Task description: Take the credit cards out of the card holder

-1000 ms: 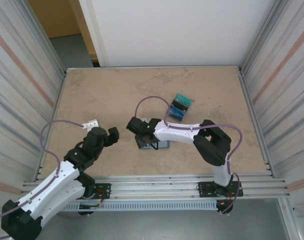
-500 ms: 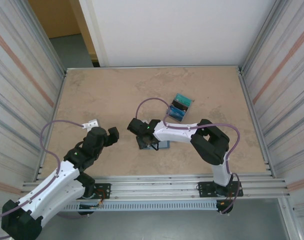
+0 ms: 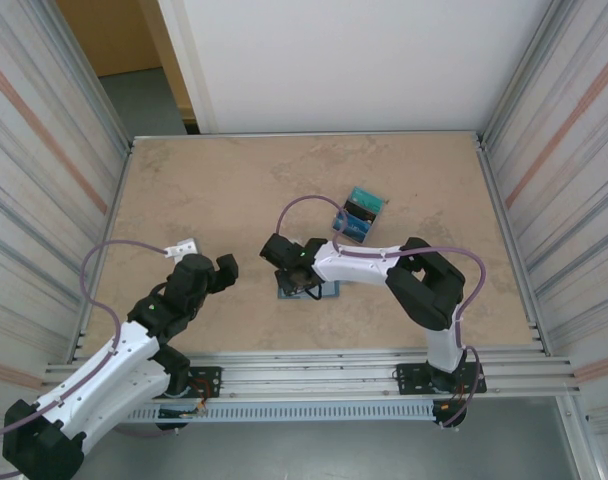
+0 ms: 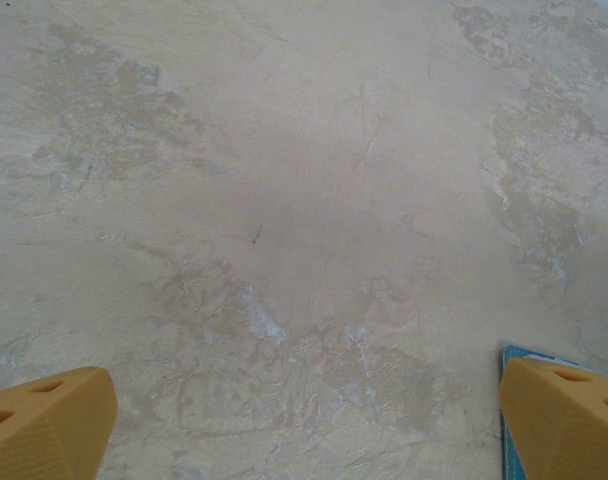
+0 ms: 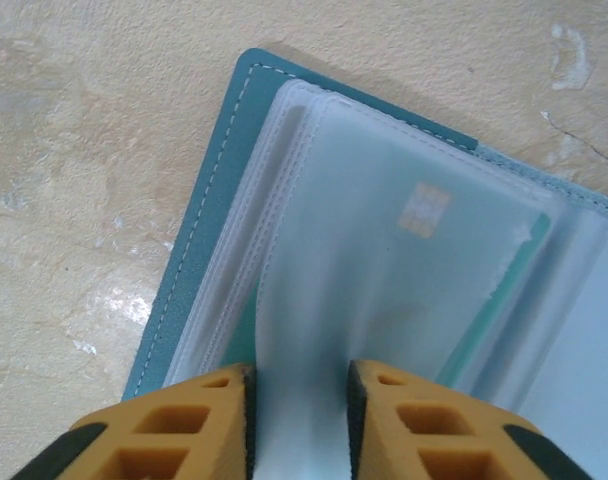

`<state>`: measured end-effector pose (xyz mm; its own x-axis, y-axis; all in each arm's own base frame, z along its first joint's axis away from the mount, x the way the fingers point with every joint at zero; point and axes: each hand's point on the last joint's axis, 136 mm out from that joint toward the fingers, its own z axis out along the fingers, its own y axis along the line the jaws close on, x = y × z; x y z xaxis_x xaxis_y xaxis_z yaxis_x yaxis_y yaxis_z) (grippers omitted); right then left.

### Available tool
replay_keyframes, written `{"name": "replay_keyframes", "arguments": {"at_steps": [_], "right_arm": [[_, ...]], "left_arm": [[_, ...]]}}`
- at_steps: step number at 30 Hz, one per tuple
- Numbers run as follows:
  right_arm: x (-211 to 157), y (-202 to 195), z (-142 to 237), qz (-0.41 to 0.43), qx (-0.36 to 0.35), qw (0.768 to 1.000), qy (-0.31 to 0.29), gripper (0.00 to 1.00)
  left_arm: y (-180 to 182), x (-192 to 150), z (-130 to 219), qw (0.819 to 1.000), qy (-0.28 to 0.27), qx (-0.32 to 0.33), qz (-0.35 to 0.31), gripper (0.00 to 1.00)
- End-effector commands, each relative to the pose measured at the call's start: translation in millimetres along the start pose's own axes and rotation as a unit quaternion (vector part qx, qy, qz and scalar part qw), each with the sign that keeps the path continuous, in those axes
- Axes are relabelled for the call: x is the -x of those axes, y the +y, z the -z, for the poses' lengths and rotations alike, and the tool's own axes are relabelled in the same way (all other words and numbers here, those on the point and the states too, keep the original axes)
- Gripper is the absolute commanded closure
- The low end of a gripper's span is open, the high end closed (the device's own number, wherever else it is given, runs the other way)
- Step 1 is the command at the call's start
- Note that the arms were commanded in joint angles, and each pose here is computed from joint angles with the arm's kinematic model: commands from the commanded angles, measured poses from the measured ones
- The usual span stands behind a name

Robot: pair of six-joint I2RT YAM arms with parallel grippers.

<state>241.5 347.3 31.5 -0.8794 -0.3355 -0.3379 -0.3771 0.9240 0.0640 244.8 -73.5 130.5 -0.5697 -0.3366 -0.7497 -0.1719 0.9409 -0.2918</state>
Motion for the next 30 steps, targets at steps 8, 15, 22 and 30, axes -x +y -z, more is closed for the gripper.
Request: {"name": "replay_keyframes", "arguments": {"at_steps": [8,15,22,30], "right_arm": [[-2.8,-15.1,16.1,-0.016,-0.017,1.000,-0.005,0.70],[-2.3,-29.6,21.2,-0.031,-0.036,0.999,-0.009,0.67],[-2.7,-47.0,29.5,-0.047,-0.053,0.997,-0.019,0.59],[-8.7,-71.4,31.6,-0.078,-0.073,0.994,-0.020,0.56]], "left_arm": [[-10.4,16.6,6.5,1.000,-0.013,-0.014,-0.010,0.01],[-17.3,23.6,8.4,0.999,-0.015,-0.022,-0.020,0.01],[-23.5,22.5,5.2,0.999,-0.007,-0.030,-0.027,0.01],[-41.3,17.4,0.6,0.997,0.007,-0.043,-0.063,0.01]]}}
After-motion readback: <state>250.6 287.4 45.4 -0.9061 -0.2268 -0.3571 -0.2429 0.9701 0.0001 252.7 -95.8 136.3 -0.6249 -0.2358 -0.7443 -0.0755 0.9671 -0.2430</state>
